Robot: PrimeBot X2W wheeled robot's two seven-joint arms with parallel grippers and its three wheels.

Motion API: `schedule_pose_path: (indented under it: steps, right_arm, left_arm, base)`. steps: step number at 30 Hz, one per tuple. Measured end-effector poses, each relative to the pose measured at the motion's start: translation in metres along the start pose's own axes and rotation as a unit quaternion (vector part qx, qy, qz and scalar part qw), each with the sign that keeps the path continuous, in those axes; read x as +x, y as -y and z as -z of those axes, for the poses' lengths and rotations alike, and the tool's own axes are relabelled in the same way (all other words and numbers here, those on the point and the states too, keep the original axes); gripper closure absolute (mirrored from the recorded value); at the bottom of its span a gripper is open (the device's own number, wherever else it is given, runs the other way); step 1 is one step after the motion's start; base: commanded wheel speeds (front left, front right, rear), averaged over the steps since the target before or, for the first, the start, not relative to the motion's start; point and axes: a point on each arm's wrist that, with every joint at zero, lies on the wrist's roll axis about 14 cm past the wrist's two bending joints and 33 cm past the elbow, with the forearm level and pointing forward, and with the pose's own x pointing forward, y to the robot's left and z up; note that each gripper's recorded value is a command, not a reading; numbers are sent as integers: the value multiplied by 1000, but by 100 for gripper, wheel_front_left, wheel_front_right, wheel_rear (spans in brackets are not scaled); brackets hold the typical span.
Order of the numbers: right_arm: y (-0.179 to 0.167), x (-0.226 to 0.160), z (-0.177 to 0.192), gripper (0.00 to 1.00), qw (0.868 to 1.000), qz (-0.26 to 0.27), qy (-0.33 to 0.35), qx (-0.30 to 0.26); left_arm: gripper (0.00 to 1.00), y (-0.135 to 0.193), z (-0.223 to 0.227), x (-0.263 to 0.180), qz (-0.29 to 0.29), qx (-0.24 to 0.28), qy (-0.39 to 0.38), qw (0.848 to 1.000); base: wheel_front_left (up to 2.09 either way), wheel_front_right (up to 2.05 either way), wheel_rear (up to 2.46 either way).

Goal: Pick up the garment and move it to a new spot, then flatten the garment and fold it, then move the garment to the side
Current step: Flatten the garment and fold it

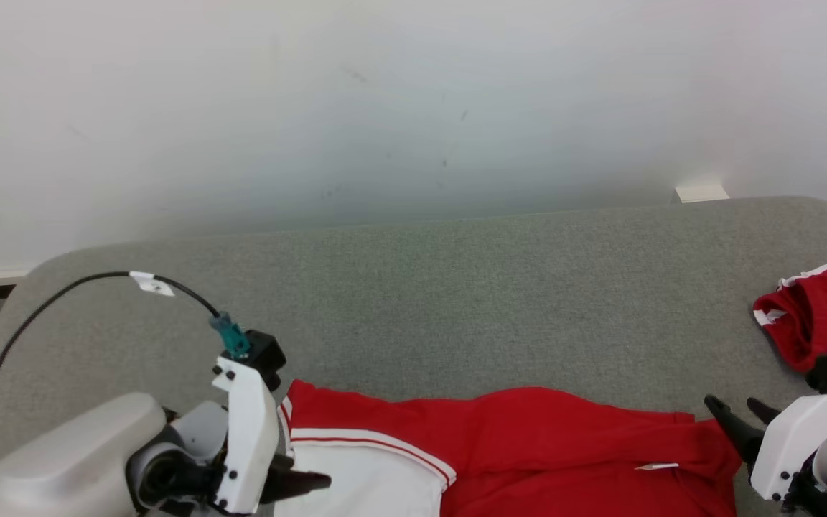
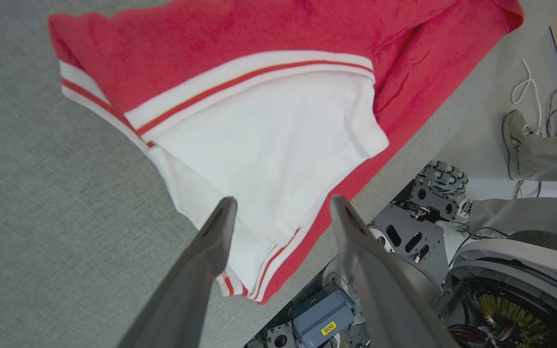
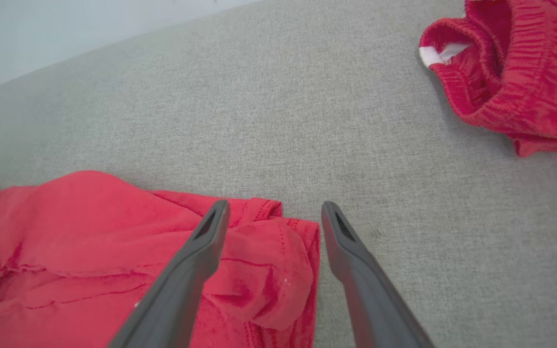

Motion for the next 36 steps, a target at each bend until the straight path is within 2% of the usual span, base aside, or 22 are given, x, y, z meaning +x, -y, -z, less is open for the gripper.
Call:
schedule_pose_path:
  steps: [5,9,13,18,21,23,26,31,34,36]
  right_arm:
    - [-8,-9,-41,0,996,-15,82,-5]
    - [-11,-24,-75,0,986,-20,164,-13]
    - [-20,-40,-102,0,967,-26,251,-19]
    - [-24,-64,-120,0,935,-23,354,-12]
    - [-27,-70,-113,0,925,-16,379,-5]
    - [-26,-73,-108,0,922,-7,387,-6]
    - [-23,-74,-92,0,924,6,383,3]
    - [-20,-64,-54,0,941,20,339,16]
    - [-15,-62,-38,0,947,33,320,15]
    - [-9,-64,-33,0,946,43,320,22]
  left_arm:
    - [0,-13,-32,-18,-34,20,96,995]
    - [0,-34,-67,-44,-83,29,211,973]
    - [0,-51,-86,-69,-135,29,319,938]
    - [0,-67,-84,-94,-186,-3,420,888]
    - [0,-74,-81,-111,-216,-19,476,852]
    - [0,-75,-77,-117,-230,-33,497,836]
    - [0,-75,-71,-125,-248,-46,519,817]
    - [0,-57,-70,-138,-251,-61,575,776]
    - [0,-55,-48,-125,-253,-97,579,769]
    - [0,-54,-39,-120,-255,-112,584,762]
  base:
    - [0,0,0]
    - [0,0,0]
    - [0,0,0]
    - [0,0,0]
    - [0,0,0]
    - [0,0,0]
    - [0,0,0]
    - [0,0,0]
    - [0,0,0]
    - [0,0,0]
